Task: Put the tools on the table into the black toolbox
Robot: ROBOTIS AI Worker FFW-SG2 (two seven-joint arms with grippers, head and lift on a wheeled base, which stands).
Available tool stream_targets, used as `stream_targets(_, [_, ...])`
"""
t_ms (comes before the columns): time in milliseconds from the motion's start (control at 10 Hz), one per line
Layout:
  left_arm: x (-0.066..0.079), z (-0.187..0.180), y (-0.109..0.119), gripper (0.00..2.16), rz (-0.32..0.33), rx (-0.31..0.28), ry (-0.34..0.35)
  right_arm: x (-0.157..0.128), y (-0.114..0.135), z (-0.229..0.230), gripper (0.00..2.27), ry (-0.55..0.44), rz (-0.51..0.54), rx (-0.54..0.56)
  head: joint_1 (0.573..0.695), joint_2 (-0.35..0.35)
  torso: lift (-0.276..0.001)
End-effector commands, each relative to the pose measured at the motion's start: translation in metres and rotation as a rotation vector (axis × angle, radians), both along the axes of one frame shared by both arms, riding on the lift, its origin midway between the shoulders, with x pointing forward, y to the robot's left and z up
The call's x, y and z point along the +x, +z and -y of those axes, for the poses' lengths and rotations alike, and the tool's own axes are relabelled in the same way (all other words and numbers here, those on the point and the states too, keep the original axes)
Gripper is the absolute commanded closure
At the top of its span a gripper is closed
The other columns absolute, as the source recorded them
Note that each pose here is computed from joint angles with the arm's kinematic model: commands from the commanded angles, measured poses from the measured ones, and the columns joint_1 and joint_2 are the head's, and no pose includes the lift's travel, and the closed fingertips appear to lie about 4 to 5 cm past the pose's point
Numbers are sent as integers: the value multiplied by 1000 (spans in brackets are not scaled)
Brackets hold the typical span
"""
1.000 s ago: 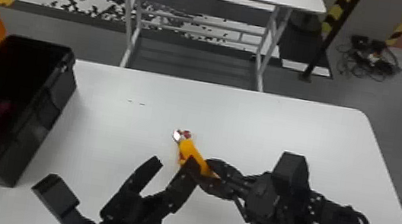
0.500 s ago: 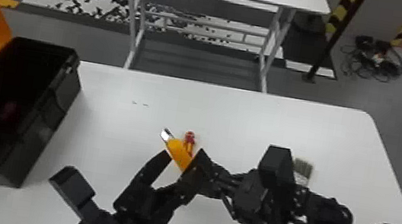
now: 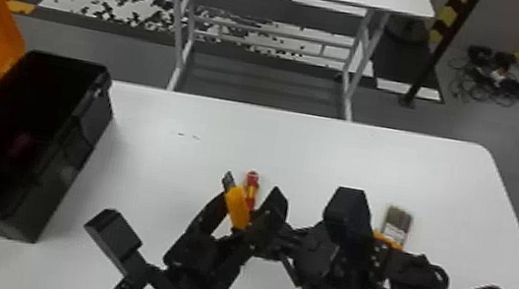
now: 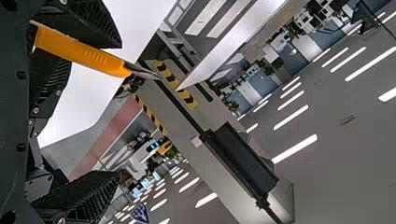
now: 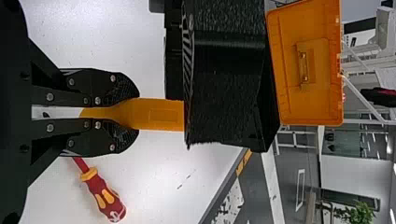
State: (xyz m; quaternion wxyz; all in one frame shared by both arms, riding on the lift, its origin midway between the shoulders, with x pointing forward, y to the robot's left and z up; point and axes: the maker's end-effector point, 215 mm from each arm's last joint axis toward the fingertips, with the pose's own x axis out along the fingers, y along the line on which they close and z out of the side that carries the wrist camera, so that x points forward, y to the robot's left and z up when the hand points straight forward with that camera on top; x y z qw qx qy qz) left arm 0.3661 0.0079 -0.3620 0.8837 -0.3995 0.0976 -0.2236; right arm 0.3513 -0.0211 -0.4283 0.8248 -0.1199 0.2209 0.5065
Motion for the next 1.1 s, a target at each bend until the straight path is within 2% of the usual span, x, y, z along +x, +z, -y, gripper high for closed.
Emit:
stream_targets(0, [1,1,0,134,6,9,-7,-2,0,-3,1474,4,-3,-1,695,-23,-75])
stream_targets(100, [1,1,-2,178,7,18,-7,-2,0,-3,1474,4,-9,-3,695,-21,-75])
stream_targets(200, [0,0,-4,377,11,27,-9,-2,0,-1,1474,1,-8,-5,695,-19,-75])
stream_targets(300, [0,1,-4,869,17,30,-18,-1,1,0,1474,0,-7,-5,695,-19,-75])
stream_targets(400, [1,1,-5,1598,22,34,-28,-3,0,1,1474,0,-11,-4,695,-22,-75])
stream_targets(500, [-1,8,-14,2128,-7,57,-54,-3,0,2,1474,-2,-9,-5,695,-24,-75])
stream_targets(800, [-4,12,-15,2135,4,77,-72,1,2,7,1450,-14,-10,2,695,-43,-75])
stream_targets(900, [-3,10,-15,2135,4,80,-70,-2,1,9,1025,-20,-25,20,695,-47,-75])
stream_targets(1000, [-2,7,-16,2135,5,87,-64,-4,3,14,171,-37,-42,49,695,-50,-75])
